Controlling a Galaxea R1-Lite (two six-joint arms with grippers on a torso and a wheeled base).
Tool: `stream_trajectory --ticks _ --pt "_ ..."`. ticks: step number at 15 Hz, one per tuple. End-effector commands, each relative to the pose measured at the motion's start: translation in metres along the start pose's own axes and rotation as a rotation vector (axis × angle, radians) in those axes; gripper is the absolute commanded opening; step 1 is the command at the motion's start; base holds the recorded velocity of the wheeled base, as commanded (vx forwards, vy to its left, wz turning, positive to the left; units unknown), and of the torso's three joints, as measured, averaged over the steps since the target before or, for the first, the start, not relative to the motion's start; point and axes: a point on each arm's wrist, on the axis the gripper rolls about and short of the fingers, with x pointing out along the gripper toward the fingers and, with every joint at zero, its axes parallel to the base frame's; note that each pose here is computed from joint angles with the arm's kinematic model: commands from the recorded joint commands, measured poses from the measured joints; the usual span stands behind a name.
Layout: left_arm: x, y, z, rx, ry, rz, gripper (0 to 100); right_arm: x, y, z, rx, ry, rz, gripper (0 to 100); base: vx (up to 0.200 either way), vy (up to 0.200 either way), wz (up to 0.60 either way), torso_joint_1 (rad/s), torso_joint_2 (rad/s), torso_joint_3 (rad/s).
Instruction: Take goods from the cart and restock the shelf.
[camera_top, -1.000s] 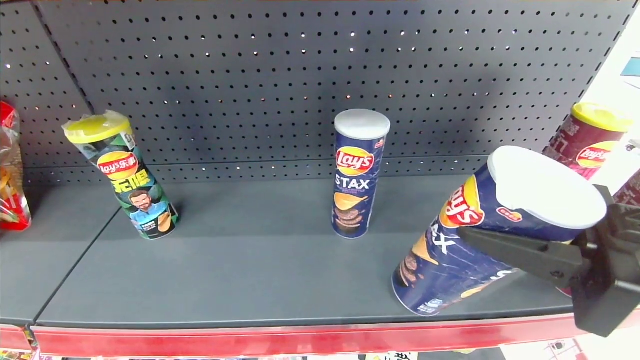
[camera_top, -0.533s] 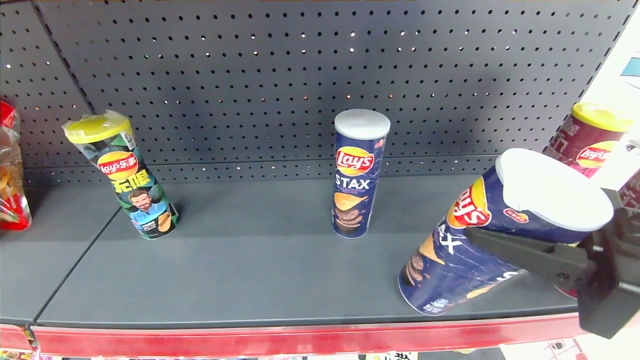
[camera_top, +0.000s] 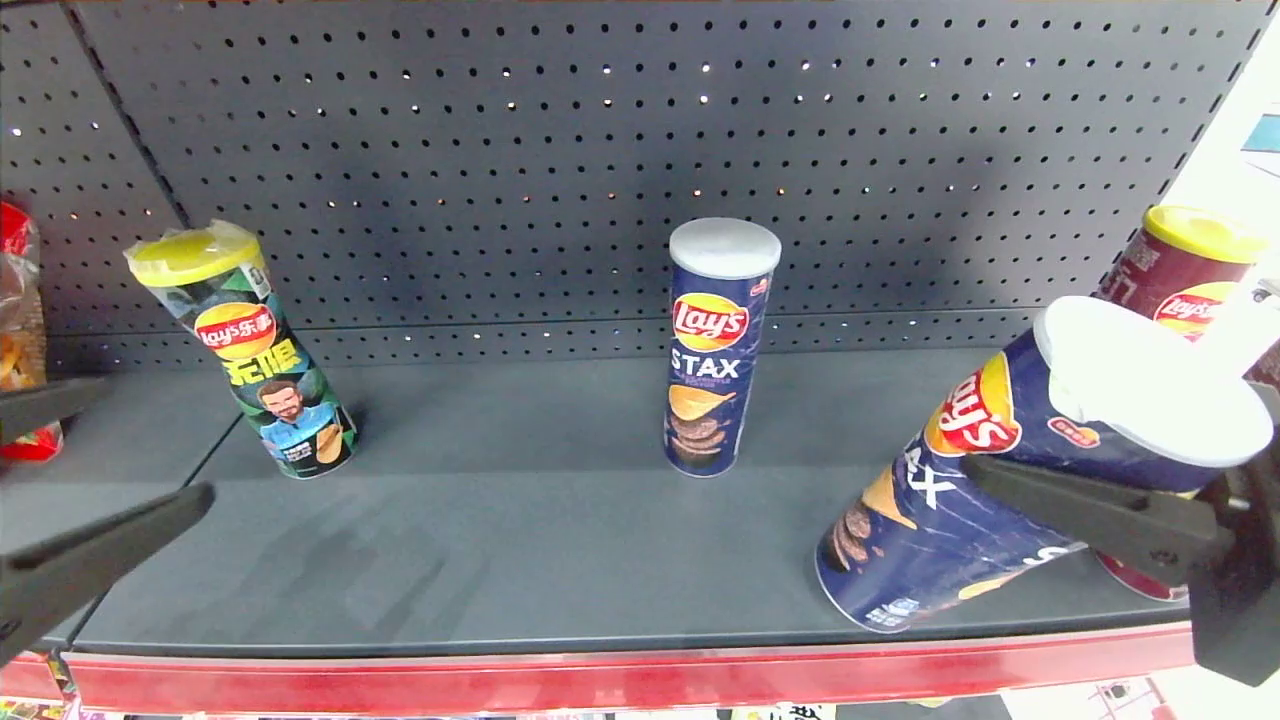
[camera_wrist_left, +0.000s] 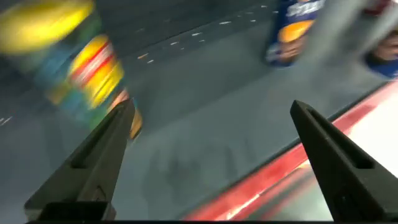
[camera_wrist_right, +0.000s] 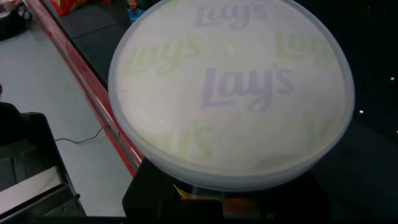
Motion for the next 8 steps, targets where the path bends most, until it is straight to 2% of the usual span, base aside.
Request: stream_trajectory --ticks 1,2,4,6,7,8 --pt "0.097 0.011 0.031 0.003 0.078 -0.213 100 0.0 -0.004 0.001 0.001 -0.002 -0.021 0 0.0 0.0 0.0 0.0 0.0 0.0" --pt "0.124 0.012 0.031 -0.004 0.087 -0.255 100 0.0 -0.004 0.001 0.002 -0.002 -0.025 0 0.0 0.0 0.0 0.0 0.0 0.0" --pt "0.148 0.007 0.027 -0.003 0.074 -0.356 100 0.001 -0.004 0.0 0.005 0.006 -0.026 0 0.0 0.0 0.0 0.0 0.0 0.0" --pt "0.165 0.005 0.027 -0.001 0.072 -0.389 100 0.001 -0.004 -0.002 0.006 0.012 -0.025 0 0.0 0.0 0.0 0.0 0.0 0.0" --pt "0.188 0.005 0.023 -0.005 0.075 -0.448 100 0.001 -0.005 -0.002 0.006 0.012 -0.027 0 0.0 0.0 0.0 0.0 0.0 0.0" --pt "0.194 0.006 0.023 -0.004 0.076 -0.464 100 0.002 -0.005 -0.002 0.008 0.014 -0.027 0 0.0 0.0 0.0 0.0 0.0 0.0"
